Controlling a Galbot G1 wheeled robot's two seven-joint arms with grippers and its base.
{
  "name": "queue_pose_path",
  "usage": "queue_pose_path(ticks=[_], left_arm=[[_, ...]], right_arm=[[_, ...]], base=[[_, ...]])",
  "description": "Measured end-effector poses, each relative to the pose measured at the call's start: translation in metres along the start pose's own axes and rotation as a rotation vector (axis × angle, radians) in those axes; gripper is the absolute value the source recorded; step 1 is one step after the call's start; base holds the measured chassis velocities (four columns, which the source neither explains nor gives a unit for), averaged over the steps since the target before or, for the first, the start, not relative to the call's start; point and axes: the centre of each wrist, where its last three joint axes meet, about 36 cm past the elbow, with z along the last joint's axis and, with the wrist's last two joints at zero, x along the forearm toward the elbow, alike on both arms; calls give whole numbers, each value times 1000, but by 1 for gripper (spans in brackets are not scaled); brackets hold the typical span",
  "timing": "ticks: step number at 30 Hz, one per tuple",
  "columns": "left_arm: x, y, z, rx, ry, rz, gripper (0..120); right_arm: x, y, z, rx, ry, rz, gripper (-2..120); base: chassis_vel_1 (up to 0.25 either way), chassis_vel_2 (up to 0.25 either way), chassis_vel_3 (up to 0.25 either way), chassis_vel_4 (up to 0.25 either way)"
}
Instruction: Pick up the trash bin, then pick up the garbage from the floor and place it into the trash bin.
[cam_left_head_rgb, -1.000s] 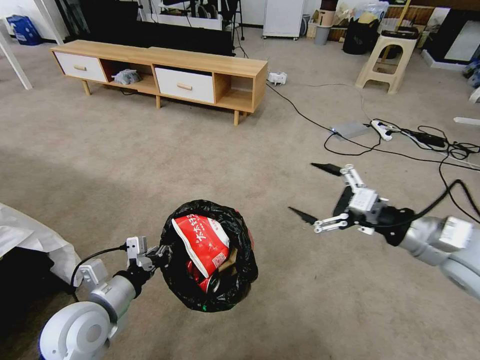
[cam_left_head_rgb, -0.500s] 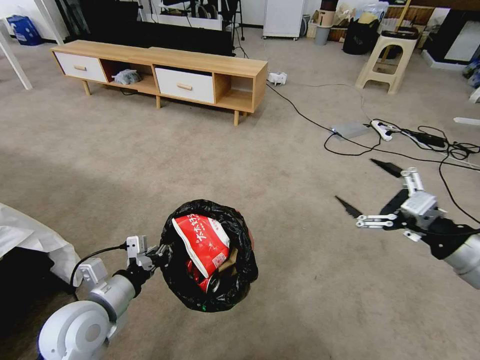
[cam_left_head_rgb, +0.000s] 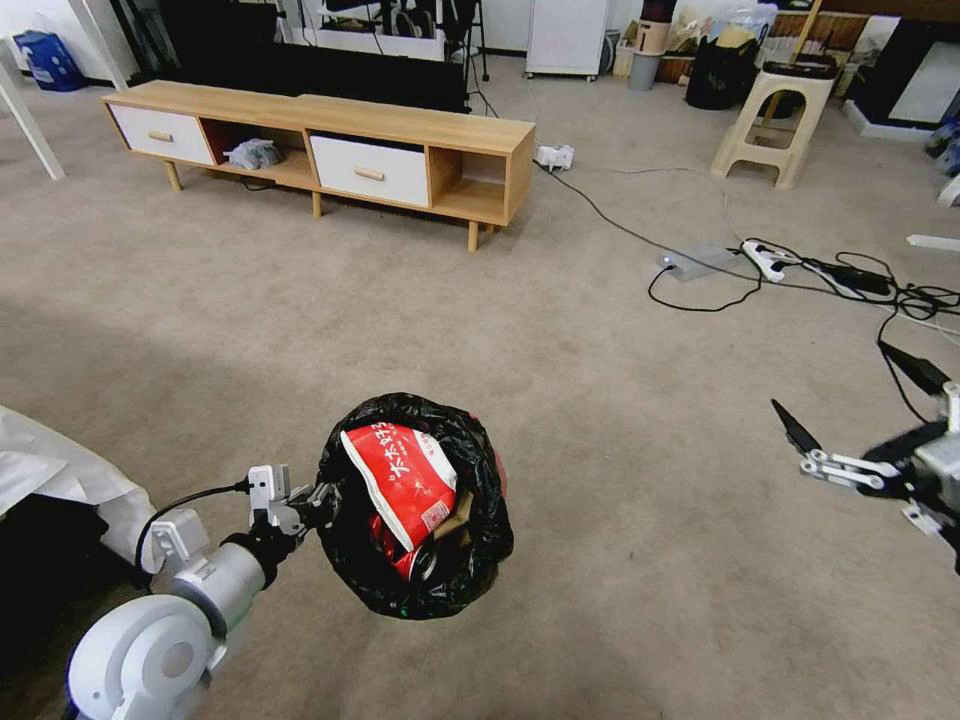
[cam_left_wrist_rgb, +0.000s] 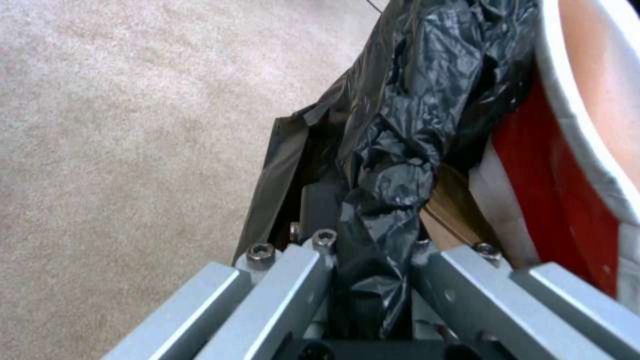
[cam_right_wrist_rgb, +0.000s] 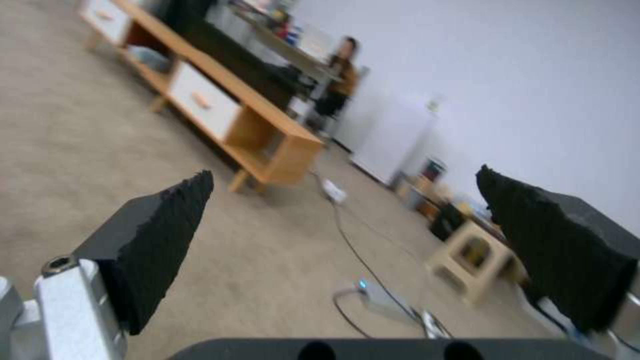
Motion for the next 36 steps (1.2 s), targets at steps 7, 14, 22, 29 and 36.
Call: queue_pose_path(ticks=[7,14,22,29,36], left_arm=[[1,1,-2,-5,-1,-1,1],[2,0,-5,-11,-5,5,1],[3,0,-8,-14,-11,8,1],[5,1,-11,-19,-15,11,1],[6,0,-12,-21,-16,12,1]], right_arm=[[26,18,-3,-29,30,56,100],[28,24,-9,-27,17,48,100],[27,31,-11,-39,12,23,100],[29,35,-13,-44,6,7,100],[30,37,-12,-46,5,-6,100]], base=[[0,0,0,0],[0,0,0,0],[0,0,0,0],[0,0,0,0],[0,0,0,0]])
